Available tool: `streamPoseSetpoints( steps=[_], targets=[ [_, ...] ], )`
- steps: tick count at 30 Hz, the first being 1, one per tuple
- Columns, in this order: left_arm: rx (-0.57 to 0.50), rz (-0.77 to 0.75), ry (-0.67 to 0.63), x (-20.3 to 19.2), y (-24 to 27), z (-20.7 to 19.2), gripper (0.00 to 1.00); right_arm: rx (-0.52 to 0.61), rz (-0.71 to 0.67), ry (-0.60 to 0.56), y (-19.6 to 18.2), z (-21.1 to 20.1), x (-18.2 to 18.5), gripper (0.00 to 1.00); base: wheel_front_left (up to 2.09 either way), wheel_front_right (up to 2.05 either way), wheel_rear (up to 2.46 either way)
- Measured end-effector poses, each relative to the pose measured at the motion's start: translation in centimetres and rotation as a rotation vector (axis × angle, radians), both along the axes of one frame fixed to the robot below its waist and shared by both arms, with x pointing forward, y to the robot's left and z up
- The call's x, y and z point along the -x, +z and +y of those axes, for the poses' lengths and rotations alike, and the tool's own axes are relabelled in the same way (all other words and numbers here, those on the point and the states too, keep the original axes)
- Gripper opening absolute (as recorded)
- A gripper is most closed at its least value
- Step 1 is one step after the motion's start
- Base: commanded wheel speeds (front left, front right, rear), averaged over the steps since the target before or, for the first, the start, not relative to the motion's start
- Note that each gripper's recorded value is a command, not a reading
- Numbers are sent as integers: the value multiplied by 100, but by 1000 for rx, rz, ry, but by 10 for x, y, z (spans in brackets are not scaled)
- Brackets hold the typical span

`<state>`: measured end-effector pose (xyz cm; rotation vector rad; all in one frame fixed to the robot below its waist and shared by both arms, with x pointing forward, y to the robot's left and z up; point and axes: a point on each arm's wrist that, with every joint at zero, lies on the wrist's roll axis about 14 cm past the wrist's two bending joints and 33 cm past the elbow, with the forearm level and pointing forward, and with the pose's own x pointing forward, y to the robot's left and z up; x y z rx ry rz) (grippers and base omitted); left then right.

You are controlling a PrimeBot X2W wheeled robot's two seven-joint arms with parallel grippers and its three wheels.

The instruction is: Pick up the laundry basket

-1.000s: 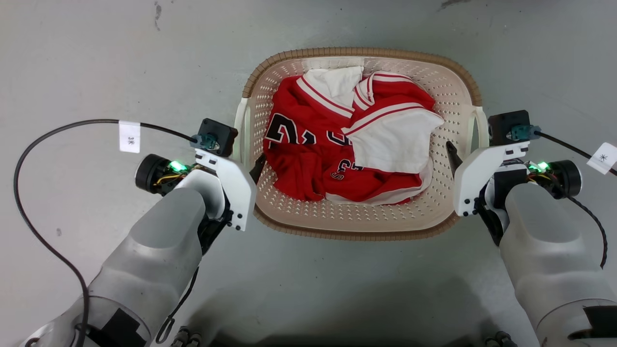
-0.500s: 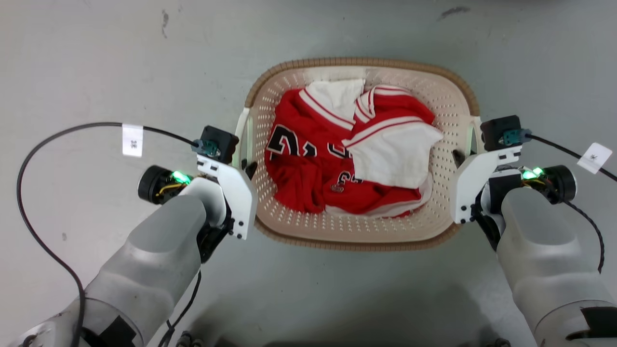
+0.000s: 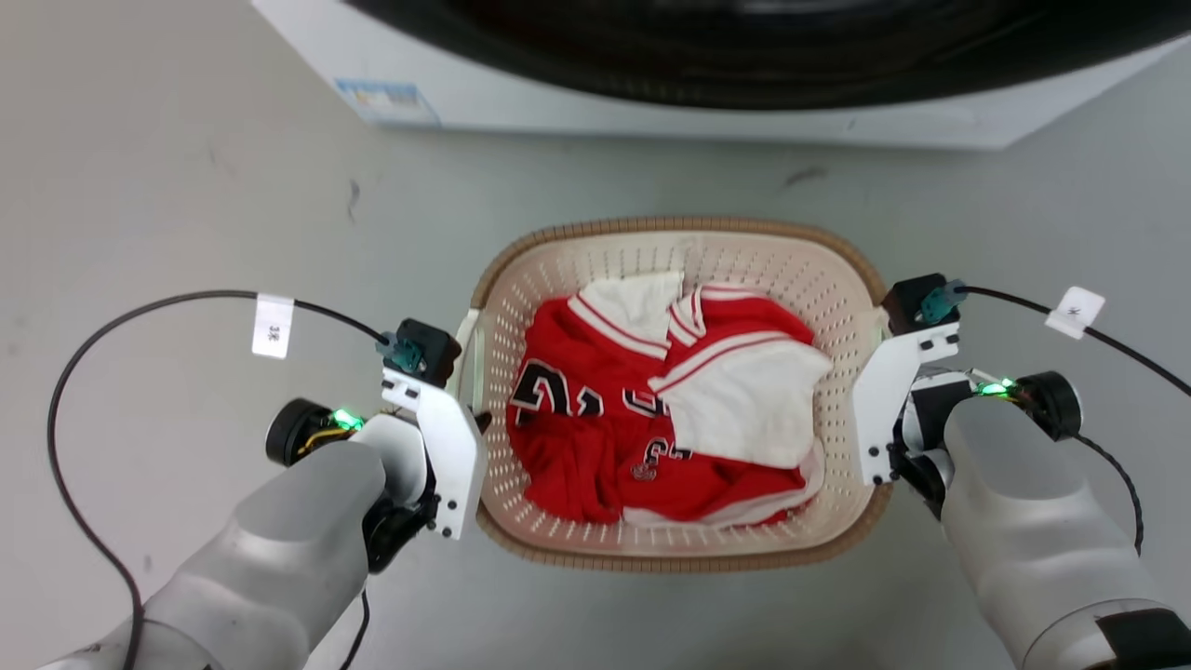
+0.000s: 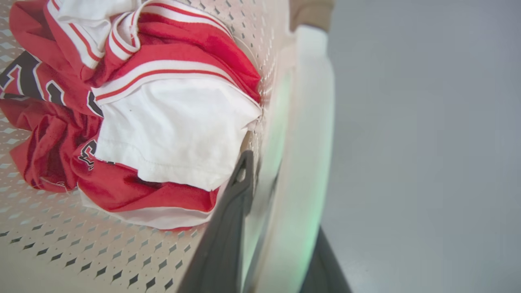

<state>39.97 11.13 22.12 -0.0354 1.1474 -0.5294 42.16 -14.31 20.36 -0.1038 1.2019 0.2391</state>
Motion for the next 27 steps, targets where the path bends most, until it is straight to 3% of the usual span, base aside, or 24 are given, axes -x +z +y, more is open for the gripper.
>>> streamPoseSetpoints(
  steps=[17, 27],
  targets=[
    [-2, -82, -25, 5, 120, 6, 0, 25, -125, 33, 123, 3, 3, 0, 0, 0, 0],
    [-49, -129, -83, 18, 163, 10, 0, 32, -152, 55, 165, 8, 20, 0, 0, 0, 0]
  ],
)
